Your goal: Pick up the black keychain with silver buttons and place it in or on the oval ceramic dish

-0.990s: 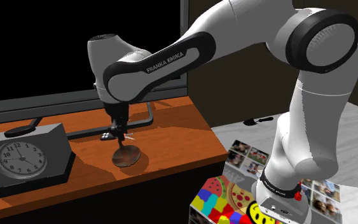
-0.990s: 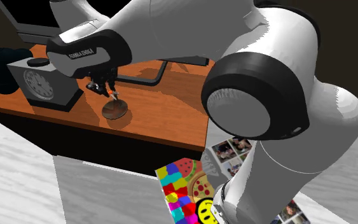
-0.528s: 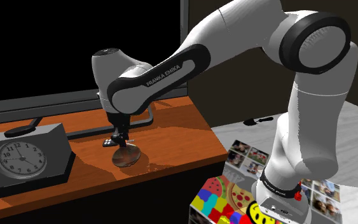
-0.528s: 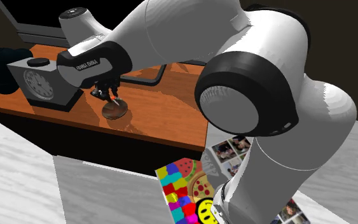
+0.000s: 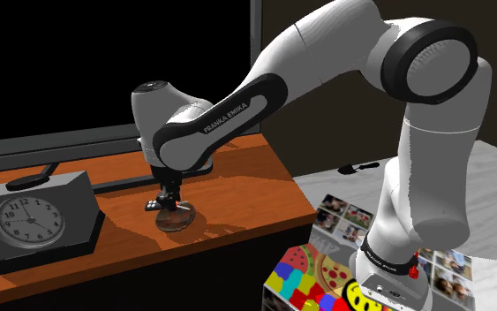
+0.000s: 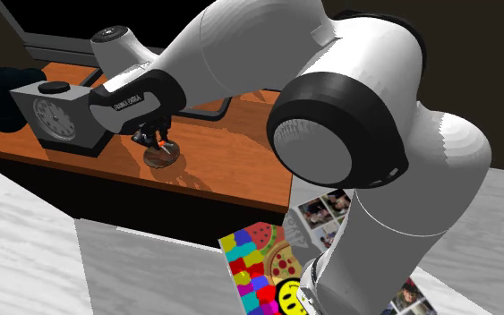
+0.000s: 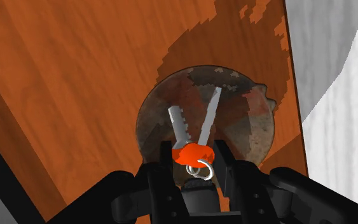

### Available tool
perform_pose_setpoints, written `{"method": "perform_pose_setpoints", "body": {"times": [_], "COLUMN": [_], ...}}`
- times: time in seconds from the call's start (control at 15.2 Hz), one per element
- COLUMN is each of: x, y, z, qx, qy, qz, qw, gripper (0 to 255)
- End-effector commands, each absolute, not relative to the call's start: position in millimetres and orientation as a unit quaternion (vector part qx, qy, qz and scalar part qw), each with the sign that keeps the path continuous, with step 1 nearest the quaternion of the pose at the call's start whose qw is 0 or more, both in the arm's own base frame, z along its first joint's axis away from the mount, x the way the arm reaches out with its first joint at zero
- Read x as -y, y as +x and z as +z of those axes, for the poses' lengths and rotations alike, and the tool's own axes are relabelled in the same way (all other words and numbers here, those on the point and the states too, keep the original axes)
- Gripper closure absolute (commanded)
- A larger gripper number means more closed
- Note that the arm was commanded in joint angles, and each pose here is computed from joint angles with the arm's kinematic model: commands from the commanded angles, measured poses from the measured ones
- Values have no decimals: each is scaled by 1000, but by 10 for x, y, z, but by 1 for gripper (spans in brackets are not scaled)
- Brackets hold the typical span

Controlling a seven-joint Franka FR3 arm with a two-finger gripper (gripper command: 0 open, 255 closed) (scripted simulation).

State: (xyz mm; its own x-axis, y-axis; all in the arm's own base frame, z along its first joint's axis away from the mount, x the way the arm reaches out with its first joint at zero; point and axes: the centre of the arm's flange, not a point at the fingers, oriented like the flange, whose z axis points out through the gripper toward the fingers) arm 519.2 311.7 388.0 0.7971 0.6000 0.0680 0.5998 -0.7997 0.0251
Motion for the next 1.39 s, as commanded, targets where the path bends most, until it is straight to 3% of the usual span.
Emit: {"method": "perform_pose_setpoints", "body": {"times": [0.0, 0.2, 0.26, 0.59, 0.86, 1.32], "x": [-3117, -3117, -3117, -3117, -3106, -3106], "y": [5191, 5191, 5191, 5191, 5156, 5156], "z": [3877, 3877, 3877, 3877, 4375, 4375], "qx": [-316, -316, -316, -316, -316, -316], "qy": [948, 948, 948, 948, 948, 948], "qz": [36, 36, 36, 36, 36, 36], "qw": [1, 1, 1, 1, 1, 1], "gripper": [255, 255, 0, 0, 0, 0]}}
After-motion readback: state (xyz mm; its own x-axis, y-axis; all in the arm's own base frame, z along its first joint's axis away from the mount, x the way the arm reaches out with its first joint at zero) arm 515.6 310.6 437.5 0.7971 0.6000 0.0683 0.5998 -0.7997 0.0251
